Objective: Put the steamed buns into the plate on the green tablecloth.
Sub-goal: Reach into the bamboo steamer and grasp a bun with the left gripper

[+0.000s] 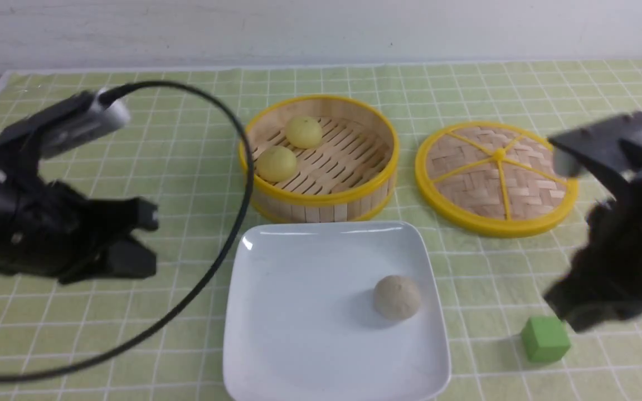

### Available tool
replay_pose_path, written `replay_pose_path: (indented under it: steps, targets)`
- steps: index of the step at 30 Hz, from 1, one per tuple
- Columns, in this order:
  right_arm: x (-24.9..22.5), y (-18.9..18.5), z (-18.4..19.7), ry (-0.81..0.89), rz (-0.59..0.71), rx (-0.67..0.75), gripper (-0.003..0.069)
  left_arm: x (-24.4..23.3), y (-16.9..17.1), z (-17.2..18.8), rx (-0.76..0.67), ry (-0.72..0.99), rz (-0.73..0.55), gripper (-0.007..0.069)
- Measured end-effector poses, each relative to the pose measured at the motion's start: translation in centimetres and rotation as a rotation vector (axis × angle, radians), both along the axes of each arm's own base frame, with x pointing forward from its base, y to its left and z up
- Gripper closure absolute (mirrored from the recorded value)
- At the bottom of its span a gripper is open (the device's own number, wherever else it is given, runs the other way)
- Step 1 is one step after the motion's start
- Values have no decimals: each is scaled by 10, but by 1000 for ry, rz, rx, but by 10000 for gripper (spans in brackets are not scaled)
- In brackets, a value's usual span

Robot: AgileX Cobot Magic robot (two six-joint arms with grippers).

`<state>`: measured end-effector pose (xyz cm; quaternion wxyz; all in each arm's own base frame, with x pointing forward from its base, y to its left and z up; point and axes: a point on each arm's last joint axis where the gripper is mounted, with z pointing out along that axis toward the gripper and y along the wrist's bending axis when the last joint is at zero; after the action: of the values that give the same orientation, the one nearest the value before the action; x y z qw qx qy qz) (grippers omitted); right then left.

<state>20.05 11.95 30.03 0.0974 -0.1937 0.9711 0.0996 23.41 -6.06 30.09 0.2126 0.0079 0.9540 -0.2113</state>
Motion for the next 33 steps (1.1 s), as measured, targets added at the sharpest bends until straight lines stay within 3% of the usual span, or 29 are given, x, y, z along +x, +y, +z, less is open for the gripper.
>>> replay_pose_path:
  steps: [3, 6, 12, 15, 30, 33]
  targets:
    - [-37, -18, -21, -22, -18, 35, 673, 44, -33, 12, 6, 11, -115, 583]
    - [-51, -25, -31, -33, -23, 44, 673, 75, -54, 15, 32, -6, -149, 529]
    - [-62, -32, -41, -44, -15, 36, 671, 161, -104, 7, 126, -64, -139, 288]
    - [-60, -33, -41, -73, -10, 21, 669, 186, -119, -9, 180, -65, -161, 229]
    - [-55, -34, -40, -127, -5, 10, 662, 241, -132, -81, 397, -92, -182, 244]
    - [-55, -34, -40, -128, -8, 18, 659, 244, -134, -98, 384, -53, -157, 333]
